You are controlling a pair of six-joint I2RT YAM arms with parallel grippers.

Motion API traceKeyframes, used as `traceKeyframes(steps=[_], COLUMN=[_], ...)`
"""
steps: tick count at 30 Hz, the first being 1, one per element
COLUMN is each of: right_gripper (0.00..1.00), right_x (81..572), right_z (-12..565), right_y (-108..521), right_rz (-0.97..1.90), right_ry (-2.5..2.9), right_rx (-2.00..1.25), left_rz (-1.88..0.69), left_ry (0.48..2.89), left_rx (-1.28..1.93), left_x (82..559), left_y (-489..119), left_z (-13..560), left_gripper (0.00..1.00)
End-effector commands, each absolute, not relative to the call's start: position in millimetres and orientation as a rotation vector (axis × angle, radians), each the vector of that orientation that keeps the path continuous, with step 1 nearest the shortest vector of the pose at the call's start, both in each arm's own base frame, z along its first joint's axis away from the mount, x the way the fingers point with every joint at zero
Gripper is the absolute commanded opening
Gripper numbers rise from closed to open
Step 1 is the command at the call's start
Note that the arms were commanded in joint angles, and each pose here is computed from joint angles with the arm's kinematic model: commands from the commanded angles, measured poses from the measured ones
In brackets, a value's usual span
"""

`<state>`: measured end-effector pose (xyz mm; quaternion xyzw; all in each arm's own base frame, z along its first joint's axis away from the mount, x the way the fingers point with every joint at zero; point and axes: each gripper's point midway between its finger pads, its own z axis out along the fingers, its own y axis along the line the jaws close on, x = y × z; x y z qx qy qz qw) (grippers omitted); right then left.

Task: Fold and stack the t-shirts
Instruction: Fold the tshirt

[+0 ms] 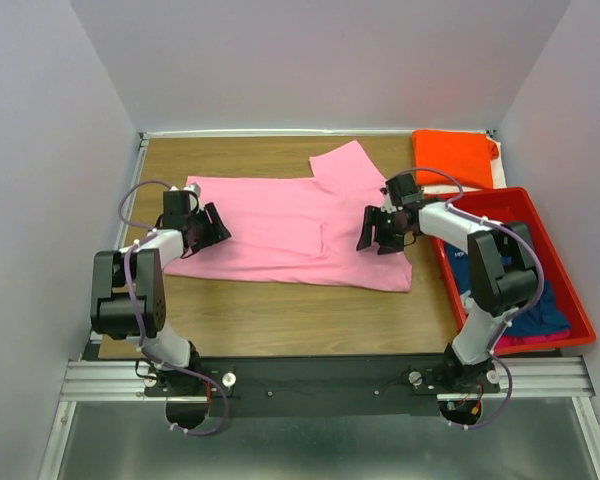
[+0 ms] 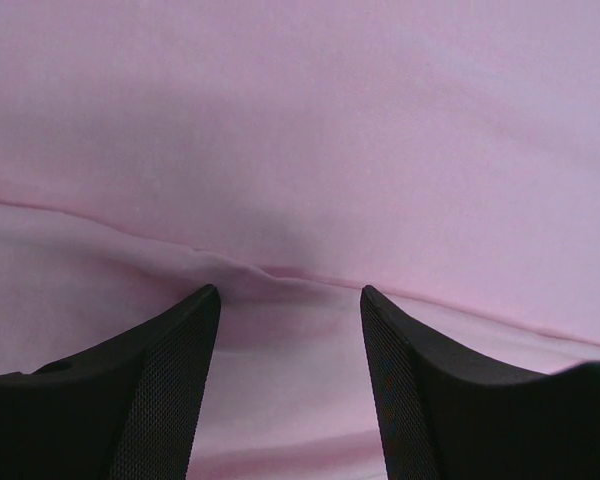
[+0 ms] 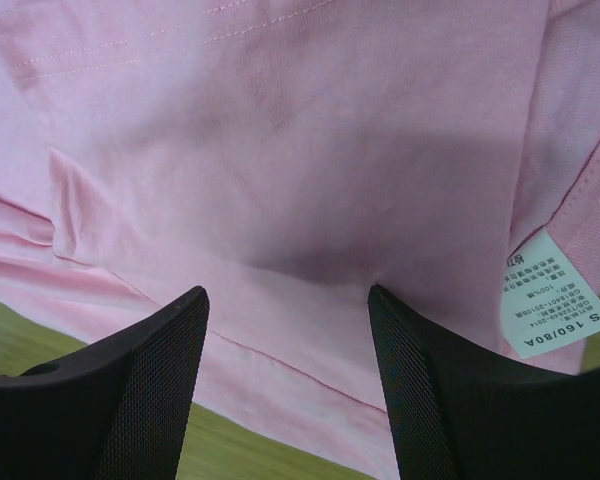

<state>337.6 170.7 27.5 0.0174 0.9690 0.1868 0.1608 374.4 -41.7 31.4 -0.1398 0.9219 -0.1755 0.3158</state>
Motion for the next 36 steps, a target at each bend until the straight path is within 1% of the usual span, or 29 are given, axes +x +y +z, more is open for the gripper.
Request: traceKeyframes(steps=[1, 3, 10, 13, 17, 20, 21, 23, 24, 26, 27, 28, 29, 30, 31, 32, 34, 35, 36], right_gripper=[0.73, 0.73, 0.73, 0.73, 0.73, 0.73, 0.73, 0.74, 0.74, 0.74, 0.74, 0.74, 0.74, 0.74, 0.74, 0.74, 0.73, 0.73, 0.72], right_x=[273.8, 264.9, 230.3, 225.3, 230.4, 253.5, 274.2, 297.4, 321.2, 346.7, 358.5, 383.7, 394.8, 409.1, 430.0, 442.0, 465.4, 487.0, 496.9], right_z=[4.4, 4.6, 4.6, 8.2, 20.8, 38.9, 51.2, 62.2, 75.6, 83.2, 86.9, 102.6, 92.5, 92.2, 104.6, 88.3, 85.9, 97.7, 80.7], right_y=[154.7, 153.7, 147.6, 147.4, 151.2, 154.1, 154.5, 151.5, 147.0, 141.7, 139.5, 135.7, 133.5, 128.3, 132.1, 131.0, 134.6, 140.3, 142.4], right_rz=[0.490, 0.498, 0.511, 0.520, 0.551, 0.535, 0.502, 0.440, 0.365, 0.284, 0.249, 0.187, 0.139, 0.083, 0.078, 0.045, 0.040, 0.058, 0.049], right_ry=[3.002, 3.024, 3.095, 3.104, 3.074, 3.007, 2.948, 2.889, 2.818, 2.766, 2.741, 2.672, 2.681, 2.660, 2.611, 2.633, 2.603, 2.551, 2.567], right_rx=[0.096, 0.099, 0.123, 0.130, 0.119, 0.096, 0.089, 0.090, 0.096, 0.098, 0.093, 0.096, 0.084, 0.092, 0.073, 0.074, 0.065, 0.052, 0.041], left_rz=[-0.429, -0.424, -0.429, -0.428, -0.417, -0.384, -0.373, -0.328, -0.313, -0.276, -0.266, -0.252, -0.233, -0.223, -0.205, -0.175, -0.146, -0.126, -0.120], left_ry=[2.680, 2.693, 2.669, 2.664, 2.635, 2.585, 2.545, 2.487, 2.474, 2.475, 2.439, 2.427, 2.440, 2.399, 2.418, 2.384, 2.368, 2.361, 2.359], left_rx=[-0.539, -0.570, -0.627, -0.641, -0.642, -0.621, -0.597, -0.565, -0.553, -0.546, -0.542, -0.523, -0.528, -0.520, -0.509, -0.507, -0.499, -0.505, -0.502], left_x=[293.9, 282.3, 276.3, 275.9, 279.5, 298.0, 313.9, 340.5, 349.1, 364.6, 381.2, 390.4, 397.8, 414.6, 421.2, 436.0, 450.8, 463.0, 469.0], left_y=[-40.5, -40.8, -42.5, -42.4, -40.4, -33.9, -30.8, -20.8, -17.7, -9.1, -1.7, 2.5, 7.1, 13.7, 17.5, 24.3, 32.8, 37.3, 39.5], left_z=[-12.4, -12.7, 3.5, 10.0, 21.5, 41.2, 56.3, 77.2, 82.2, 82.1, 95.0, 97.5, 90.2, 102.4, 93.8, 104.1, 105.7, 103.6, 102.6], left_gripper=[0.67, 0.68, 0.67, 0.67, 0.67, 0.67, 0.67, 0.67, 0.67, 0.67, 0.67, 0.67, 0.67, 0.66, 0.66, 0.66, 0.66, 0.65, 0.65])
